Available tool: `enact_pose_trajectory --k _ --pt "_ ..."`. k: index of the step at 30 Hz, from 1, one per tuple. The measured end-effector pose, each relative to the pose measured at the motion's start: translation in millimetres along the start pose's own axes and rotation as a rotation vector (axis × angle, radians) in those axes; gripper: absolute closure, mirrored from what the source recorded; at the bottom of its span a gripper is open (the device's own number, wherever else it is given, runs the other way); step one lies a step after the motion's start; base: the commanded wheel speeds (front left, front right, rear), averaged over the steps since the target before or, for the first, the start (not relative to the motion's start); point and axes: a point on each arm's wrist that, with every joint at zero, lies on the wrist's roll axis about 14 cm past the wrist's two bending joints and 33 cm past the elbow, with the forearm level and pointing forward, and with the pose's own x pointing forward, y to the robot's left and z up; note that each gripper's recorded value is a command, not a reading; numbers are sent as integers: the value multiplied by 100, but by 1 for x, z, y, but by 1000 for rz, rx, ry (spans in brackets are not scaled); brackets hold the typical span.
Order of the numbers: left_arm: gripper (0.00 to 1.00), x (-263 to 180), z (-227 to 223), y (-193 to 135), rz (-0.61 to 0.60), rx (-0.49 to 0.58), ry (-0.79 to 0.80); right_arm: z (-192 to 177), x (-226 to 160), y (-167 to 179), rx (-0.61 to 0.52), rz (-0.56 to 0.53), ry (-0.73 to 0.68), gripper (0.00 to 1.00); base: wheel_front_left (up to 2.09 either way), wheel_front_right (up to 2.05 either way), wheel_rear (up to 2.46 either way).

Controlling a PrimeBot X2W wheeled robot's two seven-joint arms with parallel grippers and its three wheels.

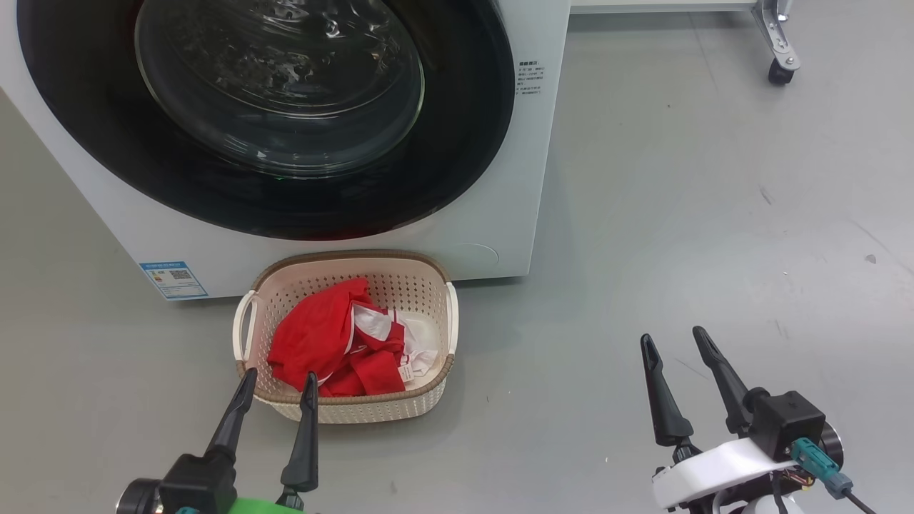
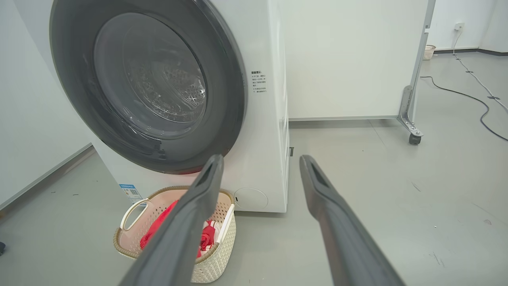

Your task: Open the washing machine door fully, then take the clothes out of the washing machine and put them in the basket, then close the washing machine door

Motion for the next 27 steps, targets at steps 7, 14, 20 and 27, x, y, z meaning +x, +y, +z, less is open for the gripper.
enact_pose_trajectory --k 7,14,20,27 --pt "0 0 2 -1 -3 -2 -6 -2 -3 0 4 -3 6 0 0 0 0" --pt "100 0 -1 -2 -4 -4 4 -4 -4 0 5 -4 12 100 0 0 0" --pt "100 -3 -14 -1 4 -12 48 -21 -13 -4 17 -22 68 100 0 0 0" --pt "100 -9 -16 -2 10 -87 58 -19 -14 -3 86 -32 58 100 0 0 0"
